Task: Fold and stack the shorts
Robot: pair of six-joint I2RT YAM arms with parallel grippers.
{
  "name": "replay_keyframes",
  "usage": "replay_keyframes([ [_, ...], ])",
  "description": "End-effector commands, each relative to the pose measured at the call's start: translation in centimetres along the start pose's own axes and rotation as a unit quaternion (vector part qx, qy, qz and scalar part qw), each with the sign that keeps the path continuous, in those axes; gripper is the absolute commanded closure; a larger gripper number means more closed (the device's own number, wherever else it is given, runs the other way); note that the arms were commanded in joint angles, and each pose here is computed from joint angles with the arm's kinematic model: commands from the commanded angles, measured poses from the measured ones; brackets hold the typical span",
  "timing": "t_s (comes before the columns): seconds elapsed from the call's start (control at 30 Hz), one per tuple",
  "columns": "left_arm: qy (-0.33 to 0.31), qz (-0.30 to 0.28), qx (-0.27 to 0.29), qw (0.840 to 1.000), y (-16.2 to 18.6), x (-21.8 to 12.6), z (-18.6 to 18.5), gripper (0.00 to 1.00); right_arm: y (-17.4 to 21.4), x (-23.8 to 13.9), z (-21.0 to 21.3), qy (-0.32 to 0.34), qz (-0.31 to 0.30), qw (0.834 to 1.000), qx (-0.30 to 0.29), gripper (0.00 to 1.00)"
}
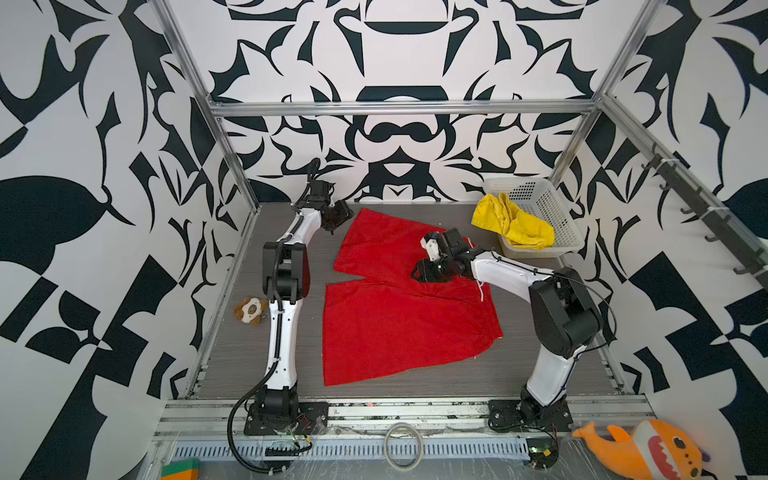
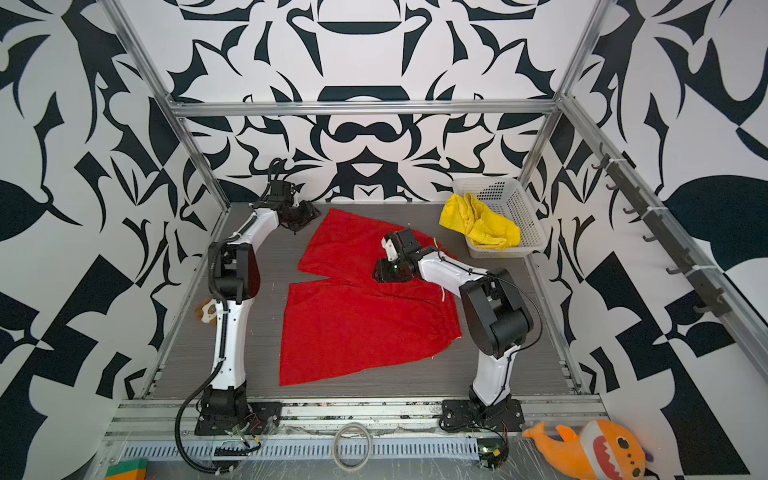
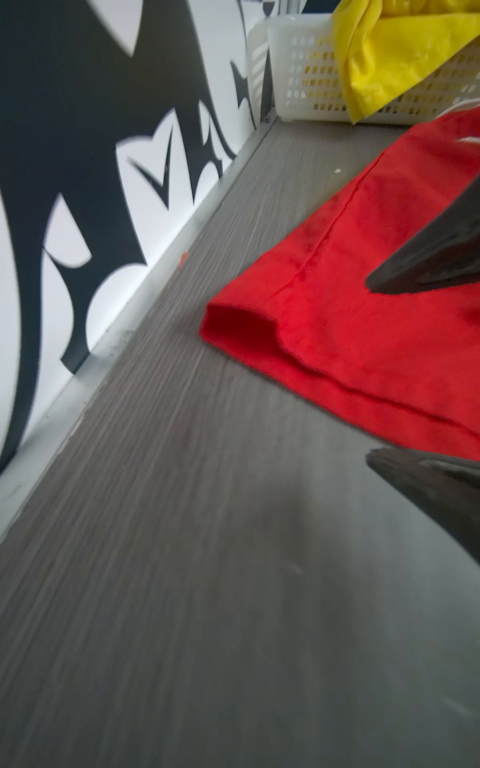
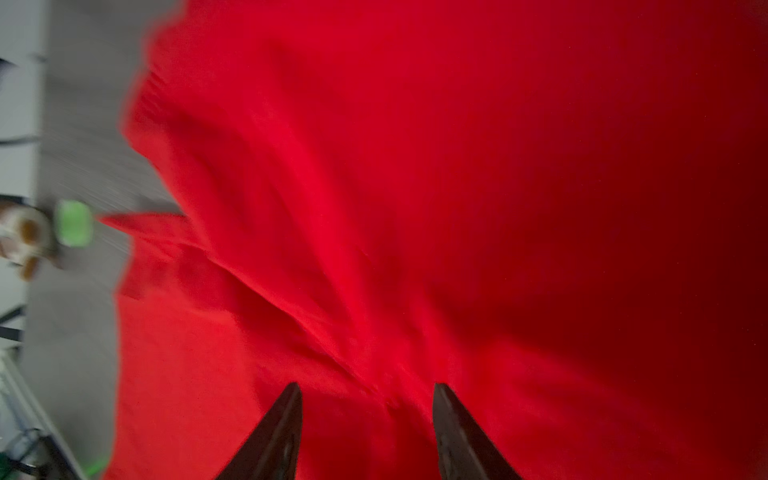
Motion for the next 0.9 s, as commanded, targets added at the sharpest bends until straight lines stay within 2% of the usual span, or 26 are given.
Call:
replay_keyframes([
  [0.0, 0.058, -0.038, 0.070, 0.995, 0.4, -7.9, -7.6, 0.37, -2.8, -3.2, 2.9, -0.027, -0.043, 0.999, -0.013, 0.45],
  [0.1, 0.064, 0.000, 0.101, 0.993, 6.4, -9.0, -9.1, 0.37, -3.0, -3.7, 2.5, -0.023, -0.047, 0.999, -0.008, 0.45],
  [0.17, 0.059, 0.027, 0.108, 0.992, 10.2, -9.2, -9.3, 0.36, -3.3, -4.0, 0.7, -0.008, -0.052, 0.998, 0.019, 0.45],
  [0.27, 0.049, 0.071, 0.086, 0.993, 15.6, -9.0, -8.7, 0.35, -3.3, -4.3, -1.5, -0.008, -0.053, 0.996, 0.066, 0.45],
  [0.4, 0.030, 0.096, 0.059, 0.993, 21.2, -9.4, -6.7, 0.35, -1.5, -4.8, -3.8, 0.026, -0.044, 0.996, 0.070, 0.45],
  [0.47, 0.015, 0.107, 0.035, 0.994, 22.9, -10.0, -5.2, 0.35, -0.3, -5.2, -4.9, 0.038, -0.034, 0.996, 0.075, 0.45],
  [0.6, -0.022, 0.107, 0.026, 0.994, 24.8, -11.4, -2.6, 0.35, 2.5, -5.6, -7.0, 0.062, -0.019, 0.994, 0.089, 0.45],
  [0.87, -0.105, 0.112, 0.008, 0.988, 25.8, -11.4, 2.4, 0.34, 6.9, -4.0, -9.5, 0.087, 0.006, 0.988, 0.130, 0.45],
])
Point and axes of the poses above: each gripper's point midway between its finger pads, its own x axis out along the fingers, its own z axis along the line the jaws close on, y = z × x, the point moved 2 cm from there along -x, back along the fingers, and after that the axes turned 3 degrees about x, right-handed, at the moved point
